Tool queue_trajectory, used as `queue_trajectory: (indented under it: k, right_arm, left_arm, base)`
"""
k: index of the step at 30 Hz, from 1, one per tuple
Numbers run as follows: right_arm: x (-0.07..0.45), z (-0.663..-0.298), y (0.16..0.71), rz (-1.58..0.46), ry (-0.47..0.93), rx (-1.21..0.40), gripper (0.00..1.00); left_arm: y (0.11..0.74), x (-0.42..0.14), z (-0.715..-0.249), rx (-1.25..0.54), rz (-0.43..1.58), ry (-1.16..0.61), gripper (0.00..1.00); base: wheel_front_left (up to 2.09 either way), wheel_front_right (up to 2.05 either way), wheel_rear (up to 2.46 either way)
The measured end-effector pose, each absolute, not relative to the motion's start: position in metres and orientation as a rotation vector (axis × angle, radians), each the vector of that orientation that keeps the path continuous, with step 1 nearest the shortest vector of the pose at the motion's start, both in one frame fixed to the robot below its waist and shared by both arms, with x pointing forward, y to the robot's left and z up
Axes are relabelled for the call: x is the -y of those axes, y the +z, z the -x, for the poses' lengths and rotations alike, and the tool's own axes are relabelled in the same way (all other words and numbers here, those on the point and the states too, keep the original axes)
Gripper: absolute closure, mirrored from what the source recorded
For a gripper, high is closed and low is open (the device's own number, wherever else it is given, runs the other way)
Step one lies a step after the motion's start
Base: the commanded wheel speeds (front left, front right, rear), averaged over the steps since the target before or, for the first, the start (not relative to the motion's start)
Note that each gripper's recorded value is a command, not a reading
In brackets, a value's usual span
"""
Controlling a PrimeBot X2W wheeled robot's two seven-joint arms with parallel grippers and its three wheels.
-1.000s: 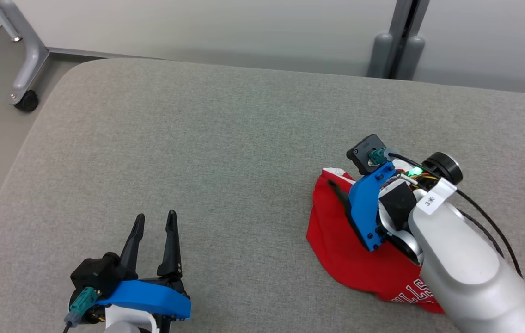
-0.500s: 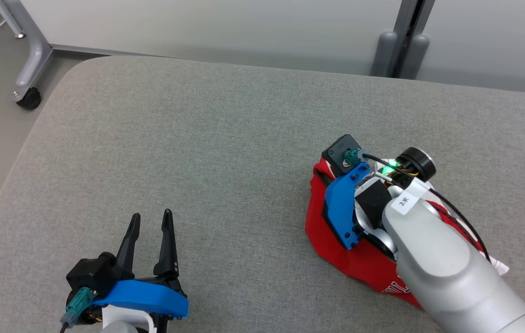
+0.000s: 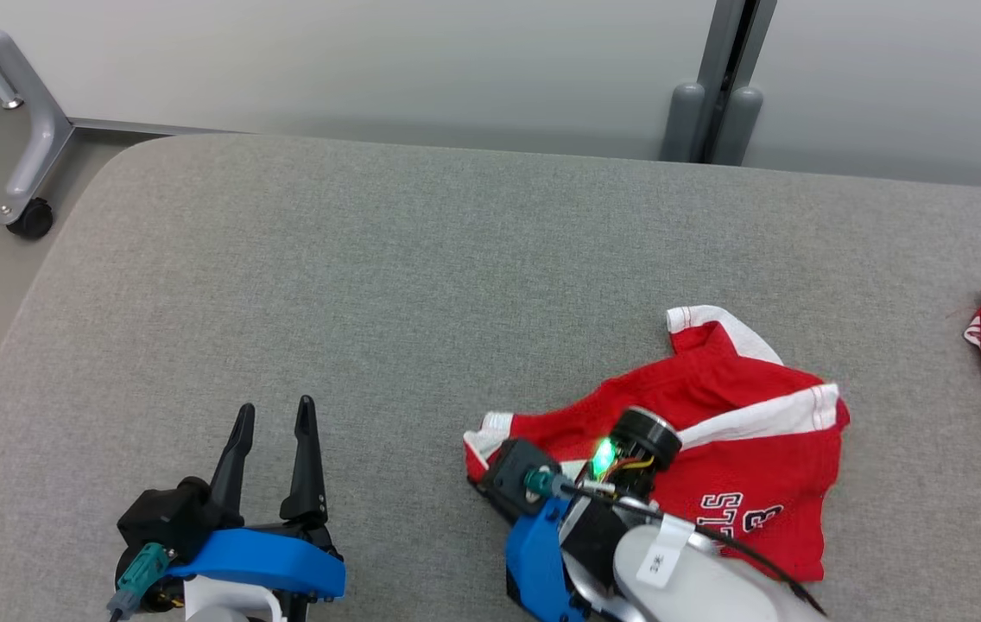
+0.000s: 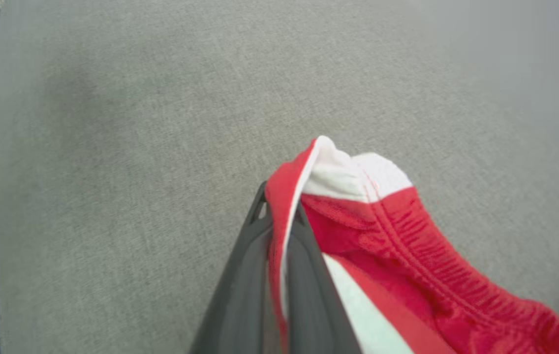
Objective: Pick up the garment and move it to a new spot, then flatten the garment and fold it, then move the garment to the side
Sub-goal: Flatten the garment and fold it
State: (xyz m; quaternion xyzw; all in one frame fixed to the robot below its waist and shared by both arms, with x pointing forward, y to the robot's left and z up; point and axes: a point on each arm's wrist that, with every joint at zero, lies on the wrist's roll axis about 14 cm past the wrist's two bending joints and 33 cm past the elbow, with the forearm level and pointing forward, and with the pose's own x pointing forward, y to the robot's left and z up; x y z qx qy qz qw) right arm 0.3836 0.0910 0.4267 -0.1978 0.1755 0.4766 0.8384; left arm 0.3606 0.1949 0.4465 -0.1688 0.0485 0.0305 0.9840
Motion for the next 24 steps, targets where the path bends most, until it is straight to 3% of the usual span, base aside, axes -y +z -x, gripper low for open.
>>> queue_trajectory:
  k: [6, 7, 8, 9, 10, 15, 24]
  right_arm:
    - [-0.094, -0.352, 0.409, 0.436, 1.061, -0.354, 1.0]
    - [-0.094, -0.349, 0.407, 0.441, 1.065, -0.348, 0.85]
    - [-0.093, -0.345, 0.405, 0.45, 1.069, -0.342, 0.62]
    - [-0.093, -0.342, 0.403, 0.449, 1.074, -0.338, 0.24]
    - [-0.094, -0.337, 0.403, 0.439, 1.083, -0.331, 0.0]
    - [-0.103, -0.323, 0.414, 0.345, 1.101, -0.287, 0.0]
    - [-0.079, -0.355, 0.46, 0.149, 0.93, -0.155, 0.0]
  left_arm:
    - [0.449, -0.197, -0.36, -0.089, 0.337, 0.065, 0.0]
    - [0.449, -0.197, -0.359, -0.089, 0.337, 0.065, 0.0]
    - [0.449, -0.198, -0.359, -0.088, 0.335, 0.065, 0.0]
    - [0.45, -0.198, -0.359, -0.087, 0.332, 0.064, 0.0]
    - [0.45, -0.198, -0.359, -0.087, 0.329, 0.062, 0.0]
    - [0.449, -0.193, -0.36, -0.09, 0.326, 0.044, 0.0]
    - [0.454, -0.18, -0.365, -0.083, 0.304, -0.011, 0.0]
  base:
    - [0.0, 0.0, 0.0]
    - [0.0, 0.0, 0.0]
    - [0.0, 0.0, 0.0]
    - [0.0, 0.0, 0.0]
    - [0.0, 0.0, 0.0]
    - [0.0, 0.0, 0.0]
    - [0.0, 0.0, 0.0]
